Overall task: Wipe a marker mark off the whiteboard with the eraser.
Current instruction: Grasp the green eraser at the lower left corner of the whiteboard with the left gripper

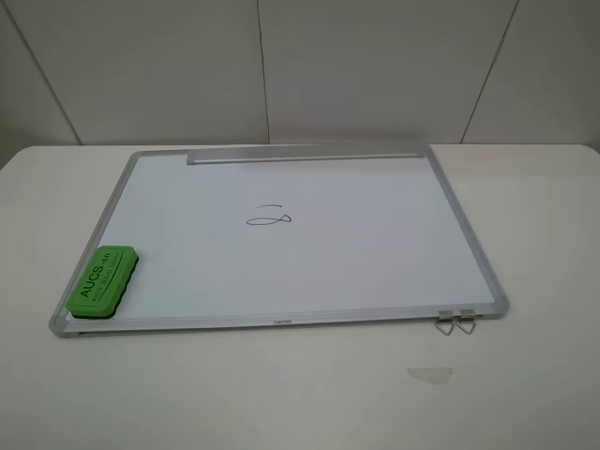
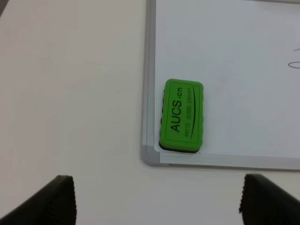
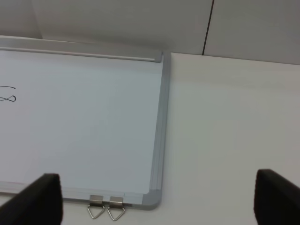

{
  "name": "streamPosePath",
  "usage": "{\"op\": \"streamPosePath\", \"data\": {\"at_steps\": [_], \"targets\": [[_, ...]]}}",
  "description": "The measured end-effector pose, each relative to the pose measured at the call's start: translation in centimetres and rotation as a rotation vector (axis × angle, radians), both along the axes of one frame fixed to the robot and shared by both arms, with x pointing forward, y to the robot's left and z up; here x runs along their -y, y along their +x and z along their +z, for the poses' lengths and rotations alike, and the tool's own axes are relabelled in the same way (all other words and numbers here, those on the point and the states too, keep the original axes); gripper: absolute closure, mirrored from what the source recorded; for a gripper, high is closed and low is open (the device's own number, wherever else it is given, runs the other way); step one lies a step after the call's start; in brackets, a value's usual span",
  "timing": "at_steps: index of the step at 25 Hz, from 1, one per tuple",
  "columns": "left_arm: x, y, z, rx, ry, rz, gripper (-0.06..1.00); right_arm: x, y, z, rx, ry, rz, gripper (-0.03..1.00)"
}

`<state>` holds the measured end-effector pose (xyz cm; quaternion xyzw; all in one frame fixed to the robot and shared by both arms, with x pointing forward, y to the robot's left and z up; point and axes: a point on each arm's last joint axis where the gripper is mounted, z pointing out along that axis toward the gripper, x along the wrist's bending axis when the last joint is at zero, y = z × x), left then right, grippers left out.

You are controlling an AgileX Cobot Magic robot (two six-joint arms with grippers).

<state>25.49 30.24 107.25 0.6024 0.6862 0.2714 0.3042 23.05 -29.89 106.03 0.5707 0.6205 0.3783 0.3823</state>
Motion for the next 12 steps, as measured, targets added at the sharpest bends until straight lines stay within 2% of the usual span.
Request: {"op": "streamPosePath", "data": {"at_steps": [4,6,12], "targets": [[0.1,2.7,2.1,-0.107,-0.013,-0.003,0.22,0.0,0.0,0.0,0.000,0.000,0.000,0.15],[0.2,4.4,2.7,-0.208,-0.021,-0.007,0.22,0.0,0.0,0.0,0.000,0.000,0.000,0.15],[0.4,9.6,1.1,-0.498,-0.036,-0.007,0.22,0.0,0.0,0.0,0.000,0.000,0.000,0.15]]}}
